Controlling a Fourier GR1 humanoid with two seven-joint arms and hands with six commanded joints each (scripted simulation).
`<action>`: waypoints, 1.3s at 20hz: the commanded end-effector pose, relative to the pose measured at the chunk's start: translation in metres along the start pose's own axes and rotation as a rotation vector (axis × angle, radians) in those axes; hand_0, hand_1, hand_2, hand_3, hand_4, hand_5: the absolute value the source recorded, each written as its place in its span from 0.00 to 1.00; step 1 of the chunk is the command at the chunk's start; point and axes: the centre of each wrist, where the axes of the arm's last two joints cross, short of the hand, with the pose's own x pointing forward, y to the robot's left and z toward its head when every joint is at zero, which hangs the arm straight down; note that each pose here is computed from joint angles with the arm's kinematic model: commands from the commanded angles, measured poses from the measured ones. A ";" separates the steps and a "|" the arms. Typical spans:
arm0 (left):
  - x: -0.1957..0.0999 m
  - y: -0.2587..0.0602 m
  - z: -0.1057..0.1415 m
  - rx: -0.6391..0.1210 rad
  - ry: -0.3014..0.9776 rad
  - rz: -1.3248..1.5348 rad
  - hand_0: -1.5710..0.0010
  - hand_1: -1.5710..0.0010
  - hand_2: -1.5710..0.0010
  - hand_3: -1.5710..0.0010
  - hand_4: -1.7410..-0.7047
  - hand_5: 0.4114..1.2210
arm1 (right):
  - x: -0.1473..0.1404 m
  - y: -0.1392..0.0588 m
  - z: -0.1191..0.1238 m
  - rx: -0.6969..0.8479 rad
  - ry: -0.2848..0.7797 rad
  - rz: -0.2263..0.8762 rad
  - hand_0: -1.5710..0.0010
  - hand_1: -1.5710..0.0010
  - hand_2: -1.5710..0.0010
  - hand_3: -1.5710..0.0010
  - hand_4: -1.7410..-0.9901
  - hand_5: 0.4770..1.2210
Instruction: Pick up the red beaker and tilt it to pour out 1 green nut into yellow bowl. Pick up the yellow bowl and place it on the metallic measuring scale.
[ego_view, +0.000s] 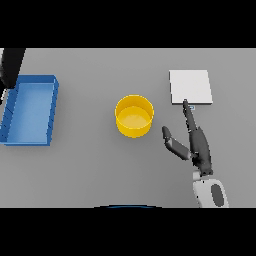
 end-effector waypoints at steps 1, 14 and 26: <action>-0.022 -0.009 0.002 0.008 0.052 0.077 0.00 0.00 0.00 0.09 0.00 1.00 | -0.001 0.004 0.000 -0.003 0.009 -0.012 1.00 1.00 1.00 1.00 0.97 0.24; -0.115 -0.134 0.056 0.055 0.532 0.721 0.00 0.00 0.00 0.06 0.00 1.00 | 0.008 0.000 -0.001 0.009 0.009 0.081 1.00 1.00 1.00 1.00 0.93 0.23; -0.093 -0.198 0.126 0.050 0.635 0.924 0.00 0.00 0.00 0.02 0.00 0.91 | -0.001 0.000 0.008 0.015 -0.005 0.047 1.00 1.00 1.00 1.00 0.97 0.23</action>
